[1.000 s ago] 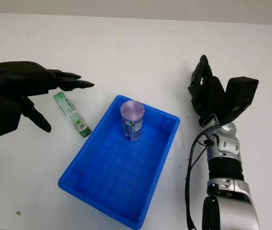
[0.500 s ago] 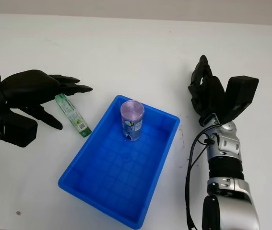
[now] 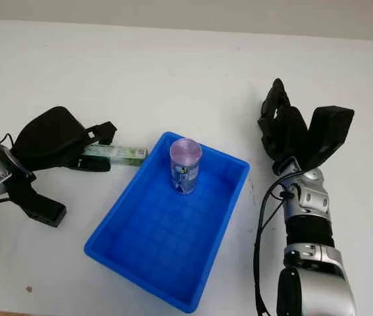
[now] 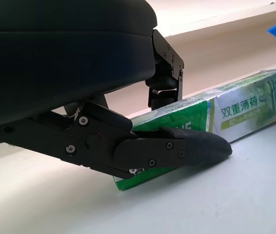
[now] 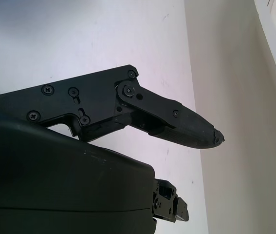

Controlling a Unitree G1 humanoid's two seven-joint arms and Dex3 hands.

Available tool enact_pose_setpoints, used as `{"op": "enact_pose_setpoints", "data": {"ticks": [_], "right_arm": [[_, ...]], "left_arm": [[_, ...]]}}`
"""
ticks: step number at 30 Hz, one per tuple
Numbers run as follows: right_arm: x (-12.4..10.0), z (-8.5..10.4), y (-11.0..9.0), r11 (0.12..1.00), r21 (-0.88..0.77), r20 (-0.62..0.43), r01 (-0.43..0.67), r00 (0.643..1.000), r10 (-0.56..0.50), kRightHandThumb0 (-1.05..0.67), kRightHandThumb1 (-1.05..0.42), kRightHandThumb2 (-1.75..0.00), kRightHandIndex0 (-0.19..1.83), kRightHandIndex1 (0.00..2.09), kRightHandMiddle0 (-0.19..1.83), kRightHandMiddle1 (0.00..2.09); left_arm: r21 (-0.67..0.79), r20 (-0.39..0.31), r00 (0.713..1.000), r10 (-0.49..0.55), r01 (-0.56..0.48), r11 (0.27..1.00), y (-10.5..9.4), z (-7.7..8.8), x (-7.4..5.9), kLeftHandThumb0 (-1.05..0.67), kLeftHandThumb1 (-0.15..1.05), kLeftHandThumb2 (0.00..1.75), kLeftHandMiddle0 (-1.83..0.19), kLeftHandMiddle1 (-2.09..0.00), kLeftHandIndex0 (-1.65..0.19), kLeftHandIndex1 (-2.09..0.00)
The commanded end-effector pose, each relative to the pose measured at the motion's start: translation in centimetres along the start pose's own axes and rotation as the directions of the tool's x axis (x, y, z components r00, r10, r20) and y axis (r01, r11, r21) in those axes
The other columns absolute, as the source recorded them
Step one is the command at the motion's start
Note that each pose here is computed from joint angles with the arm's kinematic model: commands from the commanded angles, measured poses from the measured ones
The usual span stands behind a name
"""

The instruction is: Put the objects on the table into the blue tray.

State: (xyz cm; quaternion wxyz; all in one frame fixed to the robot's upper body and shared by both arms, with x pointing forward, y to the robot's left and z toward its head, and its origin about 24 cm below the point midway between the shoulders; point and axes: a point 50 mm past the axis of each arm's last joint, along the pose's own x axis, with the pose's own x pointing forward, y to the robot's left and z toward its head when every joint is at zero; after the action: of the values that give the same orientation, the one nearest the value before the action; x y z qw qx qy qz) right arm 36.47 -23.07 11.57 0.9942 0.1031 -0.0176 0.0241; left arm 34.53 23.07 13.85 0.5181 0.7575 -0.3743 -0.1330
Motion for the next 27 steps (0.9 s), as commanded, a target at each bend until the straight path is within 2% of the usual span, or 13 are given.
{"op": "enact_pose_setpoints", "data": {"ticks": [1, 2, 3, 6, 9, 13, 15, 17, 20, 22, 25, 27], "right_arm": [[0.1, 0.4, -0.1, 1.0, 0.006, 0.012, 0.006, 1.0, -0.006, -0.68, -1.05, -0.77, -0.19, 0.0, -0.19, 0.0], [0.1, 0.4, -0.1, 1.0, 0.003, 0.012, 0.005, 1.0, -0.005, -0.68, -1.05, -0.77, -0.19, 0.0, -0.19, 0.0], [0.1, 0.4, -0.1, 1.0, 0.0, 0.013, 0.005, 1.0, -0.005, -0.68, -1.05, -0.77, -0.19, 0.0, -0.19, 0.0], [0.1, 0.3, -0.1, 1.0, 0.01, 0.013, -0.001, 1.0, 0.001, -0.68, -1.05, -0.77, -0.19, 0.0, -0.19, 0.0], [0.1, 0.2, -0.1, 1.0, 0.018, 0.009, 0.007, 1.0, -0.007, -0.68, -1.05, -0.75, -0.19, 0.0, -0.19, 0.0], [0.1, 0.2, -0.1, 1.0, 0.017, 0.012, 0.009, 1.0, -0.009, -0.67, -1.05, -0.74, -0.19, 0.0, -0.19, 0.0], [0.1, 0.2, -0.1, 1.0, 0.016, 0.013, 0.004, 1.0, -0.004, -0.67, -1.05, -0.74, -0.19, 0.0, -0.19, 0.0], [0.0, 0.2, -0.1, 1.0, 0.006, 0.01, -0.001, 1.0, 0.001, -0.67, -1.05, -0.75, -0.19, 0.0, -0.19, 0.0], [0.0, 0.1, -0.1, 1.0, 0.004, 0.008, -0.002, 1.0, 0.002, -0.67, -1.05, -0.75, -0.19, 0.0, -0.19, 0.0], [0.0, 0.0, -0.1, 1.0, 0.006, 0.007, -0.002, 1.0, 0.002, -0.66, -1.05, -0.75, -0.19, 0.0, -0.19, 0.0], [0.0, 0.0, 0.0, 1.0, -0.003, 0.007, -0.001, 1.0, 0.001, -0.66, -1.05, -0.75, -0.19, 0.0, -0.19, 0.0], [0.0, 0.0, 0.0, 1.0, -0.006, 0.005, -0.002, 1.0, 0.002, -0.66, -1.05, -0.75, -0.19, 0.0, -0.19, 0.0]], "left_arm": [[0.009, 0.004, 0.999, 0.042, -0.042, 0.999, 0.5, -0.3, 0.1, -0.59, 1.05, 0.43, -1.34, -2.09, -0.42, -2.09], [0.001, -0.002, 0.998, 0.062, -0.062, 0.998, 0.6, -0.4, 0.1, -0.58, 1.05, 0.4, -1.33, -2.09, -0.43, -2.09], [-0.005, -0.007, 0.997, 0.075, -0.075, 0.997, 0.6, -0.4, 0.1, -0.57, 1.05, 0.38, -1.3, -2.09, -0.36, -2.09], [-0.049, -0.074, 0.991, 0.115, -0.119, 0.992, 1.6, -1.3, 0.5, -0.56, 1.05, 0.37, -1.25, -2.09, -0.28, -2.09], [-0.117, -0.17, 0.973, 0.159, -0.18, 0.977, 3.4, -2.7, 1.1, -0.52, 1.05, 0.34, -1.02, -2.09, -0.25, -2.09], [-0.225, -0.328, 0.917, 0.227, -0.309, 0.924, 6.2, -4.8, 1.8, -0.55, 1.05, 0.42, -0.89, -2.09, -0.31, -2.09], [-0.293, -0.373, 0.896, 0.24, -0.359, 0.886, 7.2, -5.3, 1.8, -0.52, 1.05, 0.5, -0.85, -2.09, -0.26, -2.09], [-0.354, -0.419, 0.867, 0.272, -0.431, 0.83, 8.7, -6.1, 1.9, -0.53, 1.05, 0.4, -0.77, -2.09, -0.28, -2.02], [-0.417, -0.466, 0.832, 0.301, -0.506, 0.755, 10.1, -6.5, 2.1, -0.54, 1.05, 0.35, -0.79, -2.09, -0.39, -2.08], [-0.464, -0.479, 0.823, 0.306, -0.533, 0.707, 10.7, -6.4, 2.2, -0.55, 1.05, 0.34, -0.8, -2.09, -0.48, -2.09], [-0.512, -0.454, 0.826, 0.333, -0.548, 0.661, 11.8, -5.5, 2.3, -0.53, 1.05, 0.32, -0.89, -2.09, -0.5, -2.09], [-0.546, -0.425, 0.841, 0.335, -0.534, 0.645, 12.3, -4.7, 2.3, -0.52, 1.05, 0.31, -0.9, -2.09, -0.51, -2.05]]}}
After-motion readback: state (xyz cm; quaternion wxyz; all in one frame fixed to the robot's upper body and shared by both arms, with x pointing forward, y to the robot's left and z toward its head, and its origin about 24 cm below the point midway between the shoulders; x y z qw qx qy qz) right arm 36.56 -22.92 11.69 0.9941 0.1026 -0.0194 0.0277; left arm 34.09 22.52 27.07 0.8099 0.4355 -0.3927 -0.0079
